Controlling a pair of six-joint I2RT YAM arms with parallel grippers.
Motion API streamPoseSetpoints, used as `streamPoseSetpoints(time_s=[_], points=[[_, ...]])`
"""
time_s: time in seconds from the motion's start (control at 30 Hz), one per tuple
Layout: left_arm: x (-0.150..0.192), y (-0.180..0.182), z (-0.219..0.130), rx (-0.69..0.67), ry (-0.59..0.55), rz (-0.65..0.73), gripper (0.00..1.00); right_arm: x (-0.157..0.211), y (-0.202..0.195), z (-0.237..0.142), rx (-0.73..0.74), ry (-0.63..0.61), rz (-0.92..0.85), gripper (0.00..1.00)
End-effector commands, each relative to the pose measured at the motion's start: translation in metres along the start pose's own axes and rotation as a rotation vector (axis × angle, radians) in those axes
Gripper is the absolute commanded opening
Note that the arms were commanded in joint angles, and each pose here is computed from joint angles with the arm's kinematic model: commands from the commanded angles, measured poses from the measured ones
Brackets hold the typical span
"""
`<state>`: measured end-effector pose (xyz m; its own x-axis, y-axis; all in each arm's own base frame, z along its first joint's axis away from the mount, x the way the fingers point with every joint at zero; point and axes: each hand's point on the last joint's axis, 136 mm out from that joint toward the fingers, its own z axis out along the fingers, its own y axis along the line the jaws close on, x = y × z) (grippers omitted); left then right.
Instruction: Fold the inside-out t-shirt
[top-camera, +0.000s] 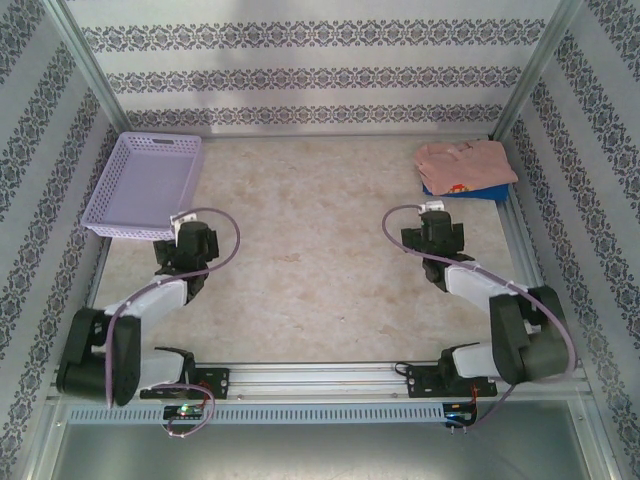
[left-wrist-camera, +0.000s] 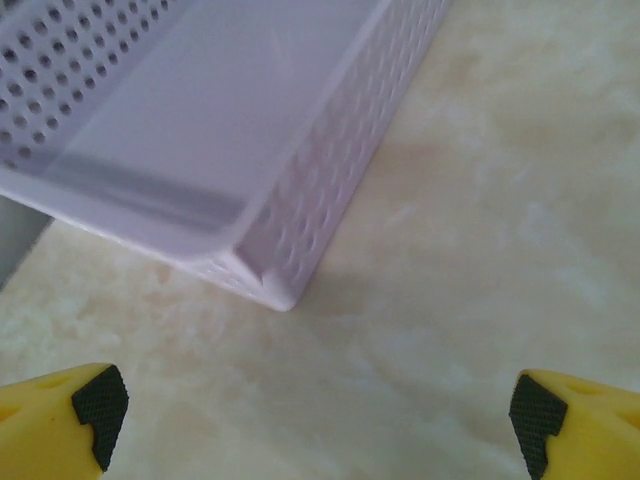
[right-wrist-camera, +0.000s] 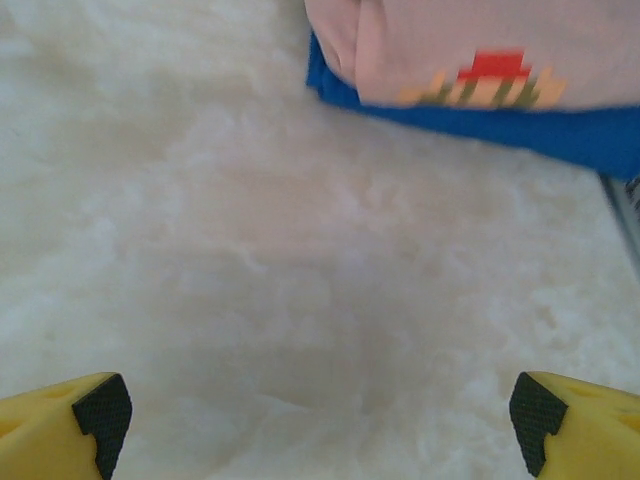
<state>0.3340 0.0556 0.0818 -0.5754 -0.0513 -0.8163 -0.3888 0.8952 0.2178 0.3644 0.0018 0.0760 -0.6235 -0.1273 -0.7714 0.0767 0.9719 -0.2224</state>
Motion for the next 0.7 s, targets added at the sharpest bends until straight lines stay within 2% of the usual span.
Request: streamPoseSetpoints(time_s=[0.0,0.1,0.17,0.23,0.3,0.37,0.43,0.67], points=[[-0.051,-0.013,0.004,0.108,-0.229,-0.055,1.0,-0.059,0.005,-0.003,-0.074,-0.259,0.067,0.98],[-0.053,-0.026,0.015,0.208,-0.245,-0.11,1.0,-0.056,0.005,0.007,-0.114,-0.286,0.107,0.98],[-0.047,-0.038,0.023,0.244,-0.252,-0.087,1.0,-0.051,0.001,0.007,-0.154,-0.277,0.139,0.98],[-0.039,-0.051,0.028,0.298,-0.239,-0.048,1.0,-0.047,0.003,0.005,-0.188,-0.325,0.15,0.98],[-0.035,-0.052,0.028,0.305,-0.222,-0.044,1.0,-0.045,0.003,0.005,-0.189,-0.383,0.165,0.98],[-0.035,-0.052,0.029,0.305,-0.23,-0.045,1.0,-0.042,-0.003,0.008,-0.161,-0.329,0.179,0.98],[-0.037,-0.052,0.028,0.305,-0.237,-0.047,1.0,-0.044,-0.004,0.007,-0.147,-0.36,0.18,0.98],[-0.036,-0.051,0.028,0.305,-0.233,-0.046,1.0,-0.043,-0.003,0.008,-0.163,-0.343,0.176,0.98]])
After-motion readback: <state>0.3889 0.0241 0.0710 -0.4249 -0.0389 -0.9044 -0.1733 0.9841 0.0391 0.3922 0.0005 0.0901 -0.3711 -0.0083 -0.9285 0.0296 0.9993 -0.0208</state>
